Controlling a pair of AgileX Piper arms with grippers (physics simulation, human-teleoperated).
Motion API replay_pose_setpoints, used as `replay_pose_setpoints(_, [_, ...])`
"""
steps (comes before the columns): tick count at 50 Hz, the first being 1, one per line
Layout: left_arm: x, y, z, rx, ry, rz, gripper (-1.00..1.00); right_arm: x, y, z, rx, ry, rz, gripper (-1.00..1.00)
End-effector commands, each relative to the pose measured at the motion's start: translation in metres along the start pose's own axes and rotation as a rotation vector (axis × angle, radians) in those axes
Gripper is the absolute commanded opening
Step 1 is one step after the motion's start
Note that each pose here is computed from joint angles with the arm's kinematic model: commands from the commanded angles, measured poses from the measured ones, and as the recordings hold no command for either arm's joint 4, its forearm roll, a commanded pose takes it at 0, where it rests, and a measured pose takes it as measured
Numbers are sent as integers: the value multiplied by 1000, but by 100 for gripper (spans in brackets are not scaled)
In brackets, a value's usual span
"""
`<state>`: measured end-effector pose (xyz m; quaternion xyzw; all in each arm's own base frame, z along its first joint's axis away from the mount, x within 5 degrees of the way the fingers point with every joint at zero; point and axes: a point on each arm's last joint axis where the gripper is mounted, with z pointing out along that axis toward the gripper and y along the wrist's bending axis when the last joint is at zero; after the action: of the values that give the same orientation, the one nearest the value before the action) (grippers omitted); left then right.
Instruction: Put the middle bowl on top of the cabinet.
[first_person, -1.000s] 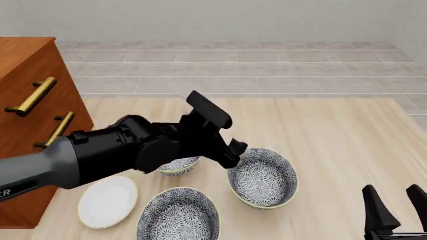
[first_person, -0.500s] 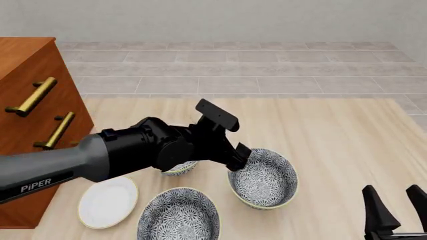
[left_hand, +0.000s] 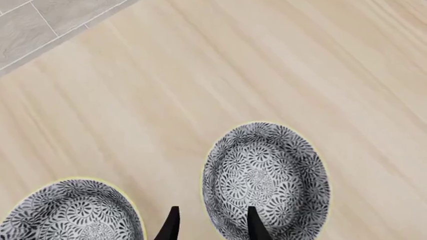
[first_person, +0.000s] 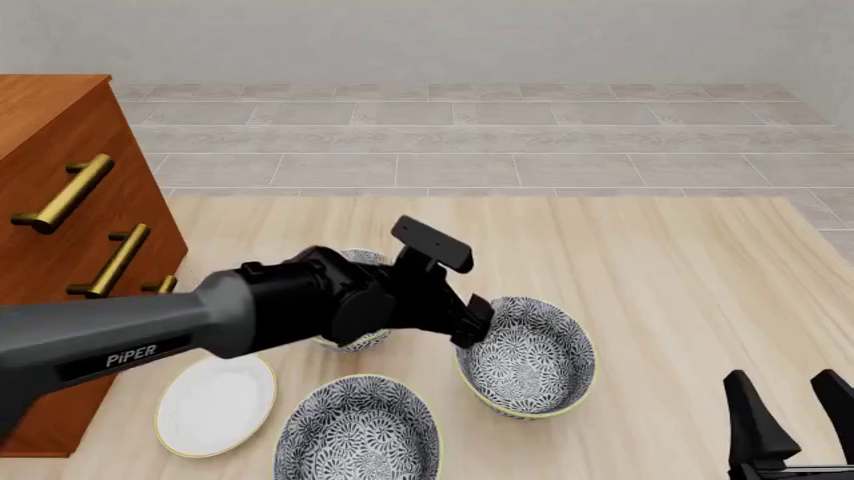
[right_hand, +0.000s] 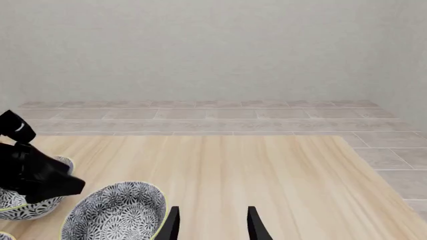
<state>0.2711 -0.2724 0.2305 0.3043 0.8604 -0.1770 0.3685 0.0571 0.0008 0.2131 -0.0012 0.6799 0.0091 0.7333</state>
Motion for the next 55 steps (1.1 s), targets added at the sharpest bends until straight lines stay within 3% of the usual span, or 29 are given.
replay_pose_setpoints(1, [6,0,10,-1,19,-15,100,0,0,0,1,-1,3,100])
replay_pose_setpoints(55, [30,-6,38,7,67,-54,100,0,0,0,3,-3,6,100])
